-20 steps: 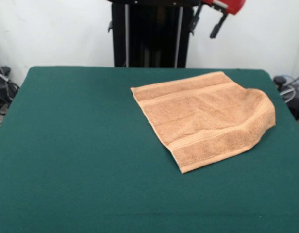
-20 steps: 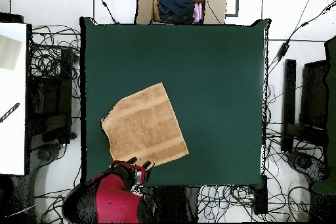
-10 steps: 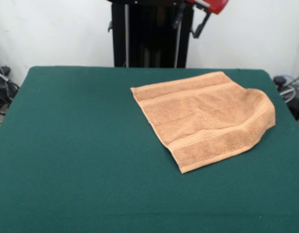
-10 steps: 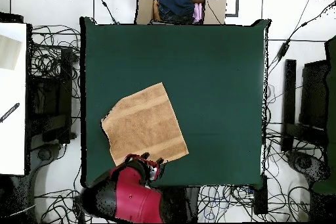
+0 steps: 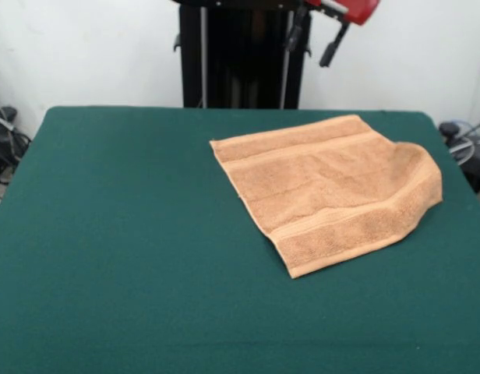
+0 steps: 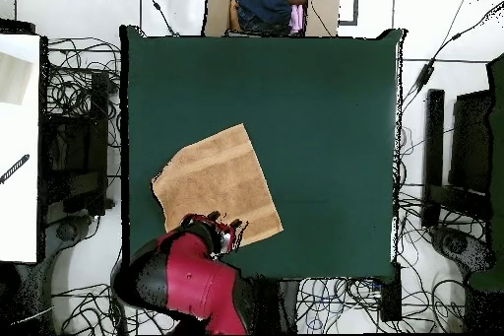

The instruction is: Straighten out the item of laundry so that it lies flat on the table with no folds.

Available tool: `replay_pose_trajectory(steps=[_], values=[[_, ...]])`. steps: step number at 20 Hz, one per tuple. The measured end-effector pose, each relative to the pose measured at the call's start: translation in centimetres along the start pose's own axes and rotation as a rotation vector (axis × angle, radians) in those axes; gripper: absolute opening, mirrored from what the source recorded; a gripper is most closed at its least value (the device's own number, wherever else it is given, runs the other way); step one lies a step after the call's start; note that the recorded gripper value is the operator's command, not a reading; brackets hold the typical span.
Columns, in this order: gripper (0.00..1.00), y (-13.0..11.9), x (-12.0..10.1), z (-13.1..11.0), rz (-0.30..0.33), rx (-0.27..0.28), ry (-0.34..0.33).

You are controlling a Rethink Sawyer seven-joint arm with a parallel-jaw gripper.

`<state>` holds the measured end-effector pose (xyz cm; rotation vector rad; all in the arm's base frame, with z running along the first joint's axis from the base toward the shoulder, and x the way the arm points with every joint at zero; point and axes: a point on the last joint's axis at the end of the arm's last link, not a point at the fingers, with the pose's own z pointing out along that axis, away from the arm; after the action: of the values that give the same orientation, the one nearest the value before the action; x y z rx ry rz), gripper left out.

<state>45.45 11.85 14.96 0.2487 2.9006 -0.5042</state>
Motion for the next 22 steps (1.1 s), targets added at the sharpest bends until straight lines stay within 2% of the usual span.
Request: replay_pose_trajectory(steps=[5,12,22], values=[[1.0,0.1,-0.9,1.0,-0.002,0.008,0.001],[1.0,-1.3,-1.6,3.7,0.039,0.005,0.053],[1.0,-0.7,-1.3,5.8,0.046,-0.02,0.102]])
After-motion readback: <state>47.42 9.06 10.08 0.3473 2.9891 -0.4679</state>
